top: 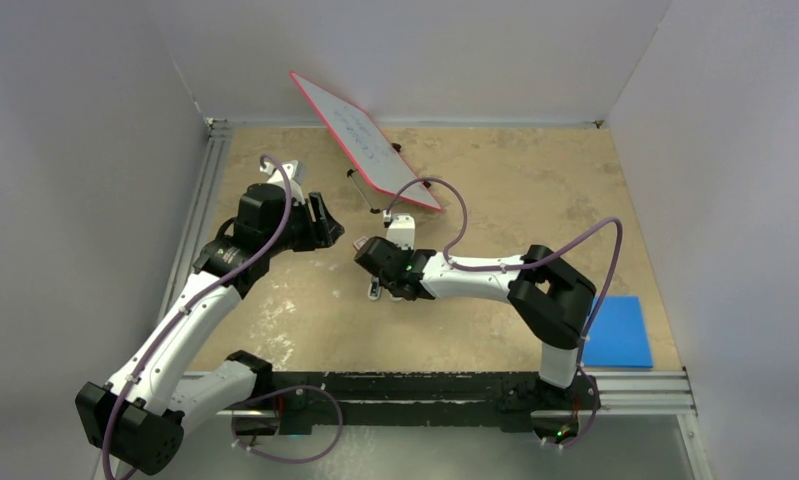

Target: Load the staples into the stapler

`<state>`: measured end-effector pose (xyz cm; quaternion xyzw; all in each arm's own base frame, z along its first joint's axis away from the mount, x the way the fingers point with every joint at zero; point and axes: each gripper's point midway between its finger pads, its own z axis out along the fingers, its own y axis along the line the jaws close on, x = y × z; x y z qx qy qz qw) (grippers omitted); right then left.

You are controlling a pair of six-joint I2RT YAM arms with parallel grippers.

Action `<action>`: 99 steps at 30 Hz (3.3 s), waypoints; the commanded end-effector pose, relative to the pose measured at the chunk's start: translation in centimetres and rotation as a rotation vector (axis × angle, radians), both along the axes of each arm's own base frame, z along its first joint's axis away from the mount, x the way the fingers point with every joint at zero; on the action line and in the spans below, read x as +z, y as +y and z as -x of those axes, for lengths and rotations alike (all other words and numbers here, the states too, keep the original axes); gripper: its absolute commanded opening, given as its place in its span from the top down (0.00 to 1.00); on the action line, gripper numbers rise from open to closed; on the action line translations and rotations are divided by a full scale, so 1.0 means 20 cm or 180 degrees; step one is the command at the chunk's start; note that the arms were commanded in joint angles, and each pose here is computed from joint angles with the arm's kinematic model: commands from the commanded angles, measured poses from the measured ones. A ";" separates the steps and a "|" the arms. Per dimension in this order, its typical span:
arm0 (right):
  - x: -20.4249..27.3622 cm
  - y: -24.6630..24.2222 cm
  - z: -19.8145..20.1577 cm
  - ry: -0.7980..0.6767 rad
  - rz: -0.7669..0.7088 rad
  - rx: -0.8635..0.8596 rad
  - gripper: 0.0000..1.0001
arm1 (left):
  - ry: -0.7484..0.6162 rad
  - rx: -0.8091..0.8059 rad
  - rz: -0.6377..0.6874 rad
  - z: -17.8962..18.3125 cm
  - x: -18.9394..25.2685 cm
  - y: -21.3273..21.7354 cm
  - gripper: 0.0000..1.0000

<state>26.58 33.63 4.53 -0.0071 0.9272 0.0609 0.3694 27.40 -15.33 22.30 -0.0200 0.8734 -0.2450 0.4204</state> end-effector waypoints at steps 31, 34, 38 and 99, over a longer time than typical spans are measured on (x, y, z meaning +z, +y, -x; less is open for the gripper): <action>-0.05 0.00 0.11 0.0333 0.0003 0.0119 0.66 | -0.0081 -0.0042 0.0021 0.00 0.03 -0.01 0.45; -0.05 0.00 0.12 0.0353 -0.0017 0.0128 0.66 | -0.0078 -0.0040 0.0021 0.00 0.03 -0.01 0.45; -0.04 -0.01 0.12 0.0361 -0.0036 0.0111 0.66 | -0.0077 -0.0045 0.0022 0.00 0.03 -0.01 0.45; 0.29 -0.14 0.11 0.0079 -0.0716 0.0411 0.49 | 0.0422 -0.0286 0.0420 0.11 -0.16 -0.13 0.45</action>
